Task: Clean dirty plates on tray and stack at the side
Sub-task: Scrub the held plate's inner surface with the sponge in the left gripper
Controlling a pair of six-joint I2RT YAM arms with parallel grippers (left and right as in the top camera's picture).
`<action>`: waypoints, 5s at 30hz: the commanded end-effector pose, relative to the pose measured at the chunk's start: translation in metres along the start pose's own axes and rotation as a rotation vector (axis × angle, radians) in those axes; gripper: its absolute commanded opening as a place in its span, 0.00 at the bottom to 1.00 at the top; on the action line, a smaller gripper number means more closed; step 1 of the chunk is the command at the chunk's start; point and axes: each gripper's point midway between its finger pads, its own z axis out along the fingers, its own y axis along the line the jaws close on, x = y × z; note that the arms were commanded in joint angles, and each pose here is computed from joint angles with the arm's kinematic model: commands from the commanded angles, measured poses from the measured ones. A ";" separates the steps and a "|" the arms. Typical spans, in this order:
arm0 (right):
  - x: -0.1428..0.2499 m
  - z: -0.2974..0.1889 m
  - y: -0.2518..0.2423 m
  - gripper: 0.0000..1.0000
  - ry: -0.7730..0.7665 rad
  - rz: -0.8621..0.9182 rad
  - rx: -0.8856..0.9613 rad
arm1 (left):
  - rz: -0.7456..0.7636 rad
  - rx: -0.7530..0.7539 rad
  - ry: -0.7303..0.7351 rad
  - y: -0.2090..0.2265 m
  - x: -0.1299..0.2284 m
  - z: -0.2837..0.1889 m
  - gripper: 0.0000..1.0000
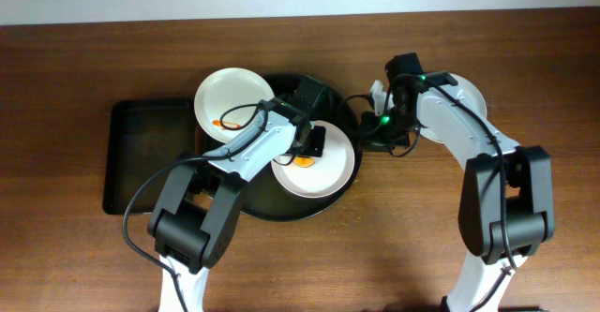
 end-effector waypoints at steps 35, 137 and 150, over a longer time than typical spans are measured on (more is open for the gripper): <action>0.028 0.058 -0.042 0.04 -0.051 0.321 0.129 | 0.015 -0.257 0.209 0.065 0.060 0.042 0.00; 0.024 0.059 -0.037 0.04 -0.060 0.293 0.101 | 0.201 -0.194 -0.049 0.033 -0.001 0.068 0.00; 0.024 0.059 -0.037 0.04 -0.058 0.294 0.102 | 0.107 0.038 0.258 0.002 0.071 0.063 0.00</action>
